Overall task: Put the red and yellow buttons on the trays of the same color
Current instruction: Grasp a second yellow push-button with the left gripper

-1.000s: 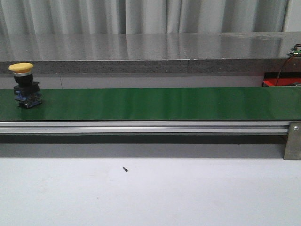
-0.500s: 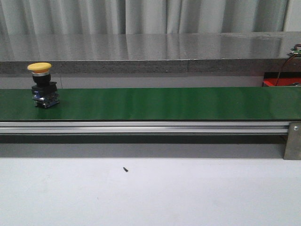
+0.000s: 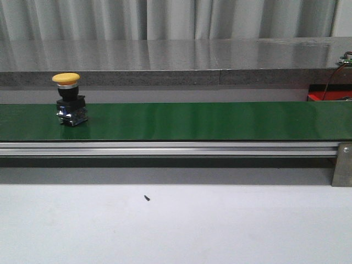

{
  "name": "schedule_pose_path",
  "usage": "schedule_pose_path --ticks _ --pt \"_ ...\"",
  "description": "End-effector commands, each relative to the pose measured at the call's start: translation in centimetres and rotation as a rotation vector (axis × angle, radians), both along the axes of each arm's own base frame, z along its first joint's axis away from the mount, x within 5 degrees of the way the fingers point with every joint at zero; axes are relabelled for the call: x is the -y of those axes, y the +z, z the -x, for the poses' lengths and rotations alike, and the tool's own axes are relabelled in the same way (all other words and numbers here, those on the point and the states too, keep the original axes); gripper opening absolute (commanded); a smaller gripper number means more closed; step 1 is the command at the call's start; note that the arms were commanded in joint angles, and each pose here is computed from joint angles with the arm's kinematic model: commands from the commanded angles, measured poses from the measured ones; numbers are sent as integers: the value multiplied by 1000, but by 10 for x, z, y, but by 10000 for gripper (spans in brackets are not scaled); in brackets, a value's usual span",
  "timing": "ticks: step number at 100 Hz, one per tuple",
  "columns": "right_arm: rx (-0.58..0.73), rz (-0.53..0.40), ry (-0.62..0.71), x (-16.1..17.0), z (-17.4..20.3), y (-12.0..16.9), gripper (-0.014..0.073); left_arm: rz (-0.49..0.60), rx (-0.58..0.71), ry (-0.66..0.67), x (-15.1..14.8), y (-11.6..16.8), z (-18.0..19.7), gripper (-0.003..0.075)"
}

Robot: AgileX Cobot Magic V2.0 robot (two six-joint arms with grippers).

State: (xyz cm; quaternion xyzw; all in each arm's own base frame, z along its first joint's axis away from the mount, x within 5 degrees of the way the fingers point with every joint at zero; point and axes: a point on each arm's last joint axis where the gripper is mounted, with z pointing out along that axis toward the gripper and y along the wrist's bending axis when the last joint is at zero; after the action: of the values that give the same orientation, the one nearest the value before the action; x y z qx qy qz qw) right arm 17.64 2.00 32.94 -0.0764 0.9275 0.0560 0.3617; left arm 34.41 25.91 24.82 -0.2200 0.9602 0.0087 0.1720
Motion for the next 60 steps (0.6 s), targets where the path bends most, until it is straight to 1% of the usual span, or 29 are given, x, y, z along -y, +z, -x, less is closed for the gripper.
schedule_pose_path --ticks 1,11,21,34,49,60 --pt "80 -4 -5 0 -1 13 -68 -1 159 -53 19 57 7 9" --pt "80 -4 -5 0 -1 13 -68 53 238 -122 39 81 10 9" --pt "80 -4 -5 0 -1 13 -68 59 274 -169 57 96 8 9" --pt "80 -4 -5 0 -1 13 -68 80 260 -246 83 97 -3 9" --pt "80 -4 -5 0 -1 13 -68 86 249 -383 125 96 -20 9" --pt "80 -4 -5 0 -1 13 -68 31 207 -473 151 94 -29 12"
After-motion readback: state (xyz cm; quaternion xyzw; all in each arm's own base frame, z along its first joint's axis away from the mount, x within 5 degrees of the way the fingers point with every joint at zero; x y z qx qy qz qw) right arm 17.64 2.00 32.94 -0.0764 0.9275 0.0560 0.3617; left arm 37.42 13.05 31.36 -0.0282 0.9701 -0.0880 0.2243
